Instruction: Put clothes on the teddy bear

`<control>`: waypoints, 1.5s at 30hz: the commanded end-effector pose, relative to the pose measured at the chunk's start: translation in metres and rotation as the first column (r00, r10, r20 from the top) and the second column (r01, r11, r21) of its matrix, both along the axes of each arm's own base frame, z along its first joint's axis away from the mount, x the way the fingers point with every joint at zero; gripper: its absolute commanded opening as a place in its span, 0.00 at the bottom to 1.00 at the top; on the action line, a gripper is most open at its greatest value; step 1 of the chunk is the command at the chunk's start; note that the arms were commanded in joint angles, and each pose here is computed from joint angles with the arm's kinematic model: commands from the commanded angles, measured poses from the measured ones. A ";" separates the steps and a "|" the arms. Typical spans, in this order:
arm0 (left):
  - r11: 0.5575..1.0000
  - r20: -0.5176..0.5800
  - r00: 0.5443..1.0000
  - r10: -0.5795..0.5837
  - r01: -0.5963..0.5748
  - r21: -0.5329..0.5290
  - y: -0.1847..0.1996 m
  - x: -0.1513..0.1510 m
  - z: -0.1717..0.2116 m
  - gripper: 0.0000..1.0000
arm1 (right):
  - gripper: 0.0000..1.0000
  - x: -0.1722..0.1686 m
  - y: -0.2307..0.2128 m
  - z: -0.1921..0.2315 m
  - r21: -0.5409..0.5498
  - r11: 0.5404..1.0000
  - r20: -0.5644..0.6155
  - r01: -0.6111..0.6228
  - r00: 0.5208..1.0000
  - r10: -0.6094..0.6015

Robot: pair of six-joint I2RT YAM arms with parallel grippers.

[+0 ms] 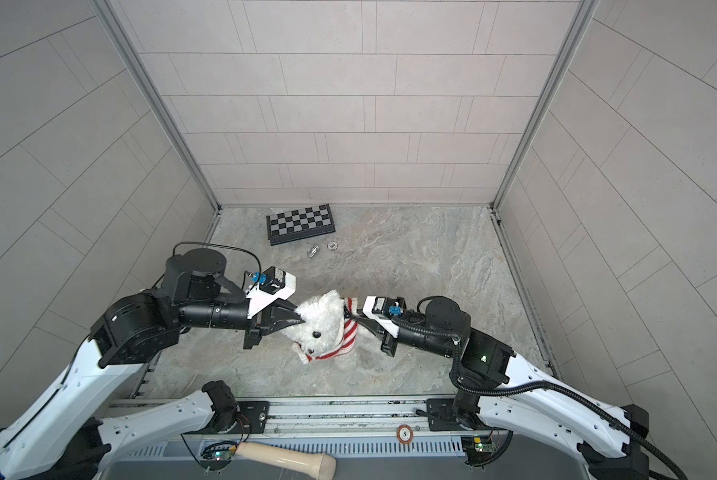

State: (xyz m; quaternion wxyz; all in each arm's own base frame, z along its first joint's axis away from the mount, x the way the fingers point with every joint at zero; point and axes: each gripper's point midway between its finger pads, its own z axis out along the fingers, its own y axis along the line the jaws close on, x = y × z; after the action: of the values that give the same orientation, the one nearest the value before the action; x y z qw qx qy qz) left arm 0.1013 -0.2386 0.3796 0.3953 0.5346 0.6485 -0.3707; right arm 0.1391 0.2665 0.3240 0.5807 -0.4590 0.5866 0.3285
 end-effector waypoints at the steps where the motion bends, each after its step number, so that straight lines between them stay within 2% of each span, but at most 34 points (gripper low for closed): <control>1: 0.996 0.071 0.994 0.078 -0.074 -0.047 0.003 0.014 0.015 0.00 | 0.00 -0.007 -0.002 0.017 0.037 0.999 0.046 -0.025 0.999 0.024; 4: 0.964 0.117 0.957 0.264 -0.265 0.000 0.014 0.049 0.007 0.00 | 0.00 -0.008 -0.008 0.016 0.056 0.998 0.038 -0.012 0.999 0.010; 7: 0.919 0.149 0.908 0.391 -0.393 -0.014 0.021 0.072 0.008 0.00 | 0.00 -0.004 -0.013 0.003 0.021 0.999 0.007 0.026 1.000 -0.026; 10: 0.870 0.192 0.851 0.488 -0.491 -0.035 0.034 0.086 0.010 0.00 | 0.00 -0.008 -0.019 0.002 0.025 0.999 -0.033 0.034 0.999 -0.033; 12: 0.858 0.211 0.833 0.511 -0.510 -0.064 0.037 0.088 0.011 0.00 | 0.00 -0.008 -0.020 0.005 0.061 0.997 -0.063 0.039 0.997 -0.035; 16: 0.879 0.176 0.861 0.477 -0.469 -0.088 0.023 0.082 0.004 0.00 | 0.00 0.002 -0.019 -0.006 0.050 0.995 -0.117 0.090 0.990 -0.084; 22: 0.922 0.149 0.913 0.379 -0.360 -0.140 0.008 0.063 0.005 0.00 | 0.00 0.018 -0.020 -0.015 0.028 0.984 -0.127 0.174 0.977 -0.169; 25: 0.939 0.138 0.934 0.330 -0.311 -0.145 0.004 0.053 0.007 0.00 | 0.11 0.017 -0.011 -0.009 0.058 0.988 -0.135 0.143 0.982 -0.134; 29: 0.935 0.140 0.933 0.331 -0.305 -0.179 0.009 0.048 0.013 0.00 | 0.27 0.015 -0.005 -0.003 0.071 0.991 -0.150 0.116 0.983 -0.104; 35: 0.913 0.148 0.908 0.393 -0.365 -0.183 0.025 0.050 0.014 0.00 | 0.51 0.002 -0.044 0.012 0.197 0.964 -0.140 0.177 0.979 -0.152; 36: 0.901 0.135 0.899 0.417 -0.390 -0.189 0.026 0.055 0.015 0.00 | 0.53 0.001 -0.054 0.017 0.218 0.955 -0.133 0.202 0.975 -0.176; 38: 0.861 0.085 0.870 0.487 -0.461 -0.212 0.029 0.067 0.020 0.00 | 0.55 0.004 -0.062 -0.002 0.196 0.949 -0.148 0.246 0.964 -0.219; 41: 0.730 -0.142 0.785 0.602 -0.614 -0.298 0.034 0.092 0.029 0.00 | 0.55 0.011 -0.063 -0.011 0.196 0.938 -0.185 0.286 0.950 -0.251; 45: 0.565 -0.414 0.684 0.600 -0.729 -0.387 0.039 0.108 0.042 0.00 | 0.54 0.023 -0.045 -0.018 0.235 0.925 -0.257 0.300 0.936 -0.239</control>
State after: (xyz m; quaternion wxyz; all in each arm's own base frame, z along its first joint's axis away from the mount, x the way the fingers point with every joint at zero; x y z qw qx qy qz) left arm 0.1946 -0.2078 0.3861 0.5363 0.2177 0.7473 -0.3263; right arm 0.1523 0.2133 0.3093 0.6125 -0.2859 0.6474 0.3522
